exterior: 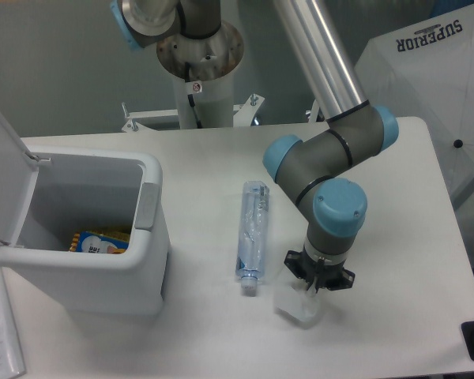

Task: Place the trash in the trash can
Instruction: 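Close the gripper on the crumpled wrapper and lift it, then carry the wrapper over the white trash bin opening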

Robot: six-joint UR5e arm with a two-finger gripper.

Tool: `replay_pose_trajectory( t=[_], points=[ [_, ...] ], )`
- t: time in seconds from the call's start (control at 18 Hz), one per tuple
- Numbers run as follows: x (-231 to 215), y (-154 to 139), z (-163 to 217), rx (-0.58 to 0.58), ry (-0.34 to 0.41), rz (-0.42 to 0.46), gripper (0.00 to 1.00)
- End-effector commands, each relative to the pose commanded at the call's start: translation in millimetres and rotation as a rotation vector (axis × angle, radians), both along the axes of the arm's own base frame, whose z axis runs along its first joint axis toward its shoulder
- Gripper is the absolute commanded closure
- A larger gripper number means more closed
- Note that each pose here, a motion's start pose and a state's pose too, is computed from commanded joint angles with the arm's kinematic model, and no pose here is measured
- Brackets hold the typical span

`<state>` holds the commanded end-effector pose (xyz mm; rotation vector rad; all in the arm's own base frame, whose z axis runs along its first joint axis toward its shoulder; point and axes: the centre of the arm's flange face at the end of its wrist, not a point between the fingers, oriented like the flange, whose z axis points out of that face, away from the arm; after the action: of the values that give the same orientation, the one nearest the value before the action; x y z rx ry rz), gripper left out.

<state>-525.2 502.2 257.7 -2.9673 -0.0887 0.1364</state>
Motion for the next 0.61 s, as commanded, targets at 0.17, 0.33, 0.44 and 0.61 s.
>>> replay_pose_trajectory(
  t=[0.17, 0.33, 0.44, 0.61],
  points=[
    [-6, 4, 47, 0.151, -0.010, 0.032, 1.00],
    [-12, 3, 99, 0.299, -0.022, 0.083, 1.00],
    [-5, 4, 123, 0.362, -0.038, 0.110, 1.00],
    [19, 4, 177, 0.457, -0.041, 0.122, 1.00]
  ],
)
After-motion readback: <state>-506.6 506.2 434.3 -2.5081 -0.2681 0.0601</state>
